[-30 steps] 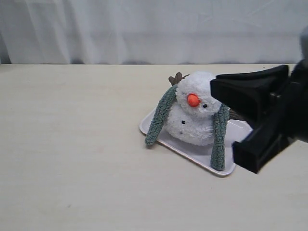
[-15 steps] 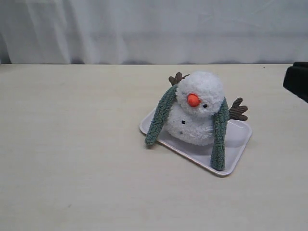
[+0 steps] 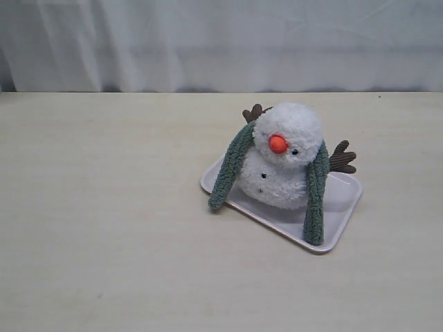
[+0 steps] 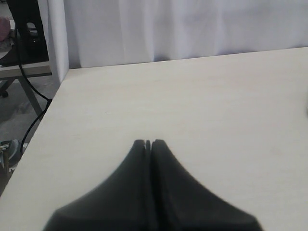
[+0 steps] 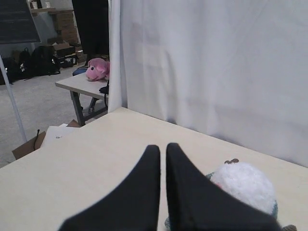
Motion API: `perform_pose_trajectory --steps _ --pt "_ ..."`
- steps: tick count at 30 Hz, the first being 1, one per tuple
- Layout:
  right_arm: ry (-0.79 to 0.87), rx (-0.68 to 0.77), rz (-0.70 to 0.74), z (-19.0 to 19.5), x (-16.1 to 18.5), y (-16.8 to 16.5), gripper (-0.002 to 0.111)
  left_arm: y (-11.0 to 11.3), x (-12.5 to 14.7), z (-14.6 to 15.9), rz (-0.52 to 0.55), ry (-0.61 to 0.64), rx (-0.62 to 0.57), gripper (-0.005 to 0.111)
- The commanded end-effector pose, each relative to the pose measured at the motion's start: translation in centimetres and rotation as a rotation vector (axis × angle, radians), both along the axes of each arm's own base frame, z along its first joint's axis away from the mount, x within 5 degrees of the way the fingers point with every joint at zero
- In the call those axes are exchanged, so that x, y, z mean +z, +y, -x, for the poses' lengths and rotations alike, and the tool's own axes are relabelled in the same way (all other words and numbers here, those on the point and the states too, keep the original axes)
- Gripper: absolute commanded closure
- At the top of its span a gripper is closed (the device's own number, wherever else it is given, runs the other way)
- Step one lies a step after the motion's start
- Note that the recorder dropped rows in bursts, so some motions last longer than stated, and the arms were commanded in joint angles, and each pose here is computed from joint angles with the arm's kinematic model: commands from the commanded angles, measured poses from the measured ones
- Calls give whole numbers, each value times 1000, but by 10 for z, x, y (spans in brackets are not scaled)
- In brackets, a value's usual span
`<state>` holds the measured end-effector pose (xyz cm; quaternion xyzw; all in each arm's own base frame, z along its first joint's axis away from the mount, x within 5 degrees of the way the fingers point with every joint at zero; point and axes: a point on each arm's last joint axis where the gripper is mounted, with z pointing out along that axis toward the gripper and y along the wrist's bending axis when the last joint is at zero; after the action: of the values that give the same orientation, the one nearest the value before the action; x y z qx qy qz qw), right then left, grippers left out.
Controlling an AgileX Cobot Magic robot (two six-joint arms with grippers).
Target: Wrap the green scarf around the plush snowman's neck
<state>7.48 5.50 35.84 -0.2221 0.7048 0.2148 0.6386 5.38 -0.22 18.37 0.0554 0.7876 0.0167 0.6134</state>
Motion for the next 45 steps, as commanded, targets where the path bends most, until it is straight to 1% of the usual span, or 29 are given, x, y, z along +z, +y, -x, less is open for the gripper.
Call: perform_pose_trajectory --steps 1,6,9,11,16,18,20,24,31,35,42,45 --pt "-18 6 -20 4 -1 -4 104 0 0 0 4 -13 4 107" --pt "-18 11 -17 8 -18 -8 104 0 0 0 4 -13 4 107" --pt "14 -19 -33 12 -31 -14 104 0 0 0 4 -13 4 107" --pt "67 -29 -112 17 -35 -18 104 0 0 0 4 -13 4 107" --pt "227 -21 -391 36 -42 -27 104 0 0 0 4 -13 4 107" --pt "253 -13 -471 42 -45 -30 104 0 0 0 4 -13 4 107" --pt "241 -23 -517 48 -48 -34 104 0 0 0 4 -13 4 107" --pt "161 -99 -564 57 -52 -43 104 0 0 0 4 -13 4 107" --pt "105 -314 -577 54 -56 -47 104 0 0 0 4 -13 4 107" --pt "93 -353 -580 54 -56 -48 104 0 0 0 4 -13 4 107" --pt "90 -362 -580 54 -56 -48 104 0 0 0 4 -13 4 107" --pt "91 -407 -576 52 -61 -49 104 0 0 0 4 -13 4 107"
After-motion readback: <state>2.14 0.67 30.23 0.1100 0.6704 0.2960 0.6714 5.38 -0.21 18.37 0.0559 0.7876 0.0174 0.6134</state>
